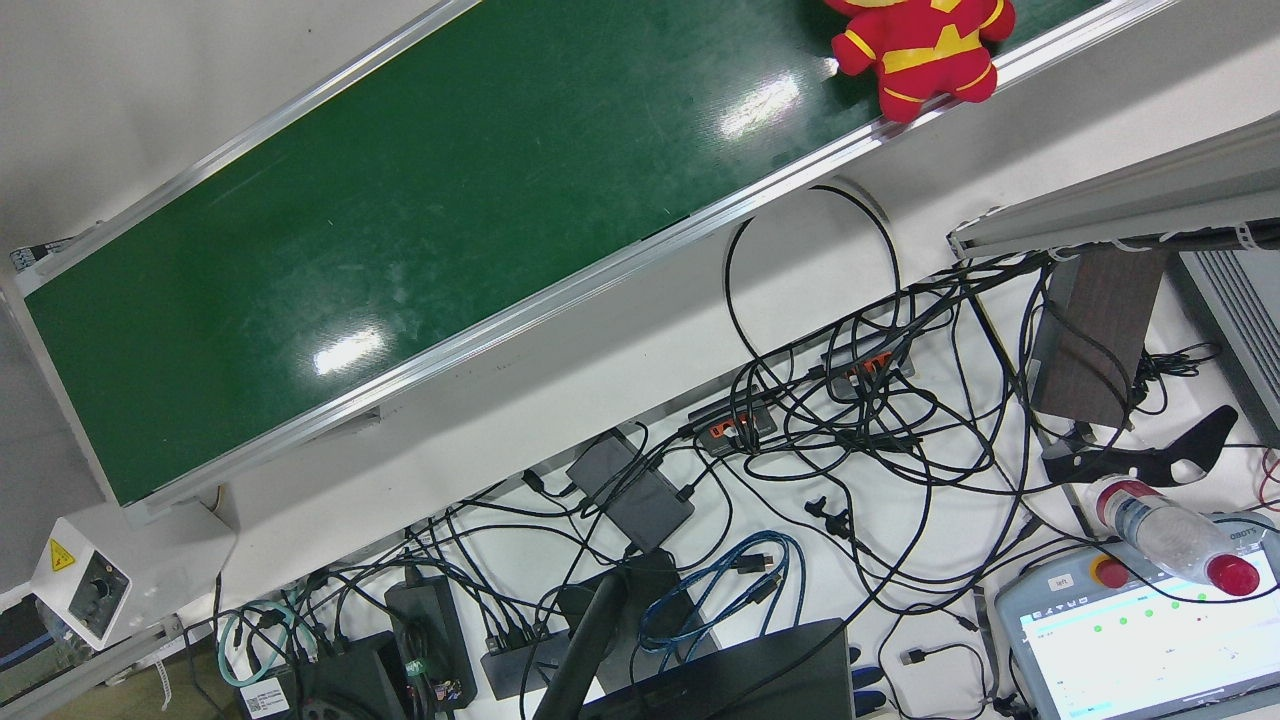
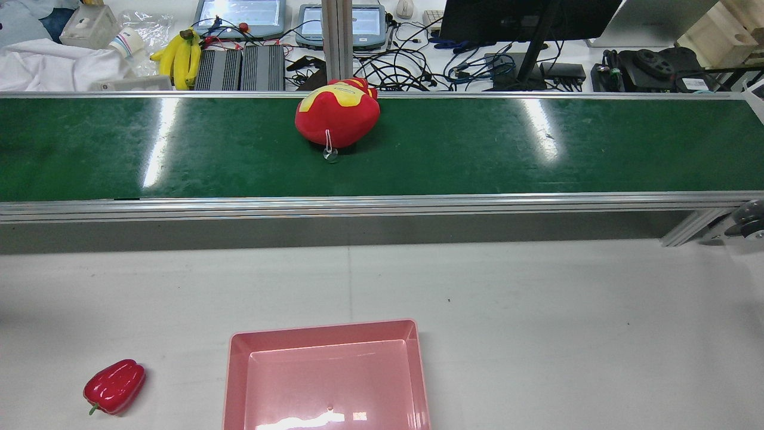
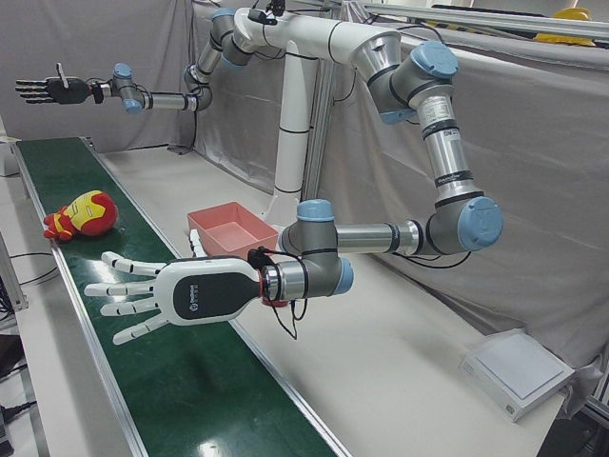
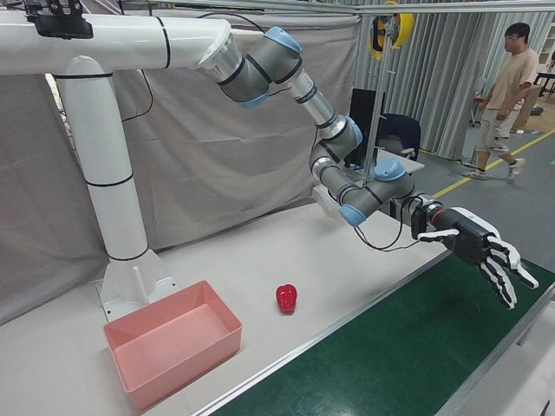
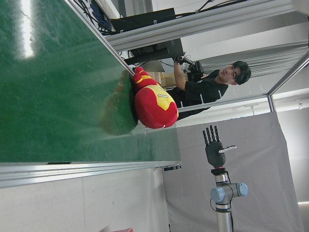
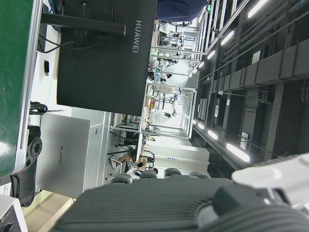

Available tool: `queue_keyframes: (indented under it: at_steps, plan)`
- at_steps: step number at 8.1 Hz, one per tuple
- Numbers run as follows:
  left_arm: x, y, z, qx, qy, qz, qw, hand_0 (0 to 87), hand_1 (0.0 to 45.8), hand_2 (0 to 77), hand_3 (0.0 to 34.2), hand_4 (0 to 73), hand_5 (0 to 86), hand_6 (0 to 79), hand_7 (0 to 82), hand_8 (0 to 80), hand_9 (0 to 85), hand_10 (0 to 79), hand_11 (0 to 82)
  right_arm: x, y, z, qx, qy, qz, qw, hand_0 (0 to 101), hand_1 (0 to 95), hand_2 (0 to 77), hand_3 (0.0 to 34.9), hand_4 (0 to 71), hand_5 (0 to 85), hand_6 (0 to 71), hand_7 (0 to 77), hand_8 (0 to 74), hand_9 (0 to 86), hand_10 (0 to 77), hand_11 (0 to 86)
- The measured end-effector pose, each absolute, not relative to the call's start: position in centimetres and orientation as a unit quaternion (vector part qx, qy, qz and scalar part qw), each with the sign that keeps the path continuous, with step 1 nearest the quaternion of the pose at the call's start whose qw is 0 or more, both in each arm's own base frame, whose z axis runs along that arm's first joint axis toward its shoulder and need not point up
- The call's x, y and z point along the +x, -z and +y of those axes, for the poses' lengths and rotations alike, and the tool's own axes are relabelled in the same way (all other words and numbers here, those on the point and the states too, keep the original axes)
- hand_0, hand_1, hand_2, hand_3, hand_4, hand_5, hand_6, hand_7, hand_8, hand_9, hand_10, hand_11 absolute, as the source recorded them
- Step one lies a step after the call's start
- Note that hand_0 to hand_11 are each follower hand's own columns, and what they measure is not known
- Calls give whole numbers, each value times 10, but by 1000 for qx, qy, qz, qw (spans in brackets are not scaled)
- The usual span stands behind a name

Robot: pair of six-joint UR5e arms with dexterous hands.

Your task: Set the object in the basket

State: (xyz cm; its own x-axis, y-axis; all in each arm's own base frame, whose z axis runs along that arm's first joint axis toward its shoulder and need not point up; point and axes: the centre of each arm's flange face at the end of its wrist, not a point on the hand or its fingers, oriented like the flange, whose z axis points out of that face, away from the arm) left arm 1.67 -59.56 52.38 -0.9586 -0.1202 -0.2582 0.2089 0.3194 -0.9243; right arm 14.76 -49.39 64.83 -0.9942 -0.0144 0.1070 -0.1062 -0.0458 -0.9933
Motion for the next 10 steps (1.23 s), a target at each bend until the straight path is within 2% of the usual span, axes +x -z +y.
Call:
queue_keyframes:
  at_steps: [1, 4, 10]
  plan:
    - [16, -524, -596, 28, 583, 800, 141, 541, 109, 5, 228, 33, 278, 22, 87, 125, 136, 33, 82, 148, -648, -494, 44, -722, -690, 32, 0, 0, 11, 0, 0, 0, 0, 5, 0, 0, 0, 0]
    - [15, -526, -594, 28, 585, 799, 140, 536, 109, 5, 228, 16, 284, 22, 87, 125, 136, 44, 82, 148, -648, -494, 44, -722, -690, 32, 1, 0, 5, 0, 0, 0, 0, 5, 0, 0, 0, 0]
    - [16, -527, -594, 28, 585, 798, 141, 537, 109, 5, 229, 33, 289, 33, 87, 125, 136, 44, 87, 148, -648, -494, 44, -722, -690, 32, 1, 0, 5, 0, 0, 0, 0, 5, 0, 0, 0, 0]
